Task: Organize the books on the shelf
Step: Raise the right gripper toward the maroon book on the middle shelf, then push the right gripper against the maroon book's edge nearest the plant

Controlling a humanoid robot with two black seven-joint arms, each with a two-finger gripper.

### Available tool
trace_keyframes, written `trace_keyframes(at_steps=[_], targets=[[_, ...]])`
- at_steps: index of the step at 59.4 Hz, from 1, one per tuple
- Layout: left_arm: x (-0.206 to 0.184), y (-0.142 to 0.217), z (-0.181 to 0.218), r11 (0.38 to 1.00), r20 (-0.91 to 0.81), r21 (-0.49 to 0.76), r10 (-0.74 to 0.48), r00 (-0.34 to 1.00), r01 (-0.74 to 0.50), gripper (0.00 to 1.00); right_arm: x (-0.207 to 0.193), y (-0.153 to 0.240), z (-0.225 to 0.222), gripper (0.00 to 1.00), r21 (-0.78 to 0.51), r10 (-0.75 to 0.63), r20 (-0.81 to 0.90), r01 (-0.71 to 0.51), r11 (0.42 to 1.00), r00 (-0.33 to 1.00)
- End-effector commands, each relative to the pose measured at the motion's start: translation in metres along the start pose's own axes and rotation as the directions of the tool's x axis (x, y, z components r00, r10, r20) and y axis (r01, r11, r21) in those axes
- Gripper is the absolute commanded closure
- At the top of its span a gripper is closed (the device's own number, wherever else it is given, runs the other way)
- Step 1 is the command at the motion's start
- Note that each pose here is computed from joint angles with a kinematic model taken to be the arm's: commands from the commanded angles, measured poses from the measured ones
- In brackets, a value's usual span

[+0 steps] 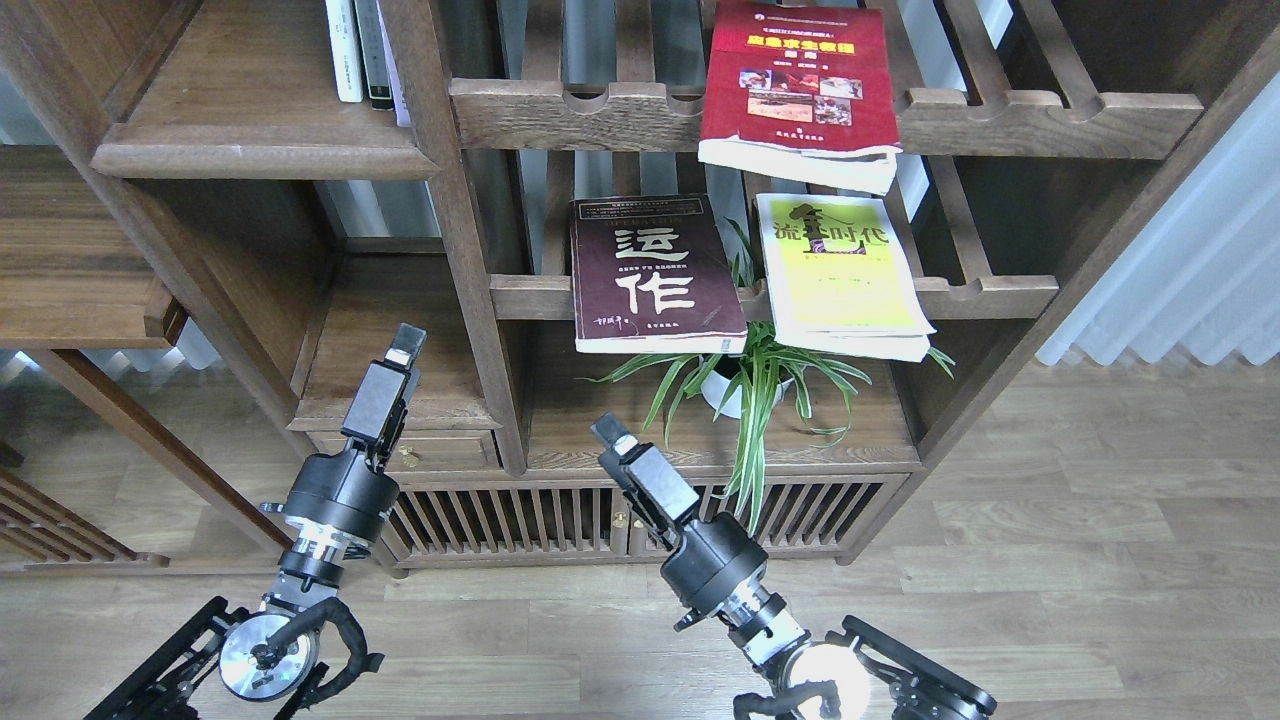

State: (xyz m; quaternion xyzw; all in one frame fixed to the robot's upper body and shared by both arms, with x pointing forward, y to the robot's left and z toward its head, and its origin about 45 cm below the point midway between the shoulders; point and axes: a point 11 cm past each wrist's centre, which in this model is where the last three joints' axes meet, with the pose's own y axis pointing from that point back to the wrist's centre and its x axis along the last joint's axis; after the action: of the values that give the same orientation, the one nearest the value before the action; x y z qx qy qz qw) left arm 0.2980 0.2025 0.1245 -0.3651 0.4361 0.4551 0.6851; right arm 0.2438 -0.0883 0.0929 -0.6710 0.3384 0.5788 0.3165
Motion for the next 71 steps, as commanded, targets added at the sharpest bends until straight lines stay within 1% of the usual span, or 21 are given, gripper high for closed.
trace_keyframes(at_steps=[1,7,13,17,29,35,40,47,71], targets=[[0.000,0.000,0.001,1.000,0.000,-0.004,0.001,1.000,-0.001,0.00,0.006,0.000,-0.005,0.02,0.044,0.054,-0.004,-0.054,0.998,0.999],[0.001,0.001,0.001,1.000,0.001,-0.004,0.002,1.000,-0.002,0.00,0.011,-0.002,-0.010,0.04,0.080,0.111,-0.021,-0.109,0.991,0.994],[0.001,0.001,0.001,1.000,0.001,-0.002,0.002,1.000,-0.002,0.00,0.015,-0.008,-0.020,0.04,0.134,0.195,-0.055,-0.186,0.973,0.979],[0.001,0.001,0.001,1.000,0.002,-0.002,0.003,1.000,-0.003,0.00,0.016,-0.012,-0.025,0.04,0.154,0.223,-0.054,-0.213,0.965,0.973],[0.007,0.003,-0.001,1.000,0.005,0.005,0.023,1.000,-0.023,0.00,0.001,-0.038,-0.044,0.04,0.181,0.203,-0.026,-0.195,0.964,0.979],[0.007,0.001,-0.004,1.000,0.003,0.010,0.022,1.000,-0.022,0.00,-0.004,-0.050,-0.055,0.04,0.198,0.220,-0.021,-0.211,0.957,0.975],[0.008,-0.001,-0.004,1.000,0.003,0.009,0.023,1.000,-0.023,0.00,0.001,-0.054,-0.063,0.04,0.216,0.280,-0.011,-0.271,0.938,0.960],[0.006,-0.007,-0.003,1.000,0.005,0.007,0.016,1.000,-0.016,0.00,-0.001,-0.062,-0.071,0.04,0.233,0.305,0.019,-0.301,0.925,0.952],[0.006,-0.007,-0.002,1.000,0.004,-0.003,0.015,1.000,-0.015,0.00,0.005,-0.072,-0.097,0.05,0.281,0.347,0.012,-0.336,0.899,0.938]])
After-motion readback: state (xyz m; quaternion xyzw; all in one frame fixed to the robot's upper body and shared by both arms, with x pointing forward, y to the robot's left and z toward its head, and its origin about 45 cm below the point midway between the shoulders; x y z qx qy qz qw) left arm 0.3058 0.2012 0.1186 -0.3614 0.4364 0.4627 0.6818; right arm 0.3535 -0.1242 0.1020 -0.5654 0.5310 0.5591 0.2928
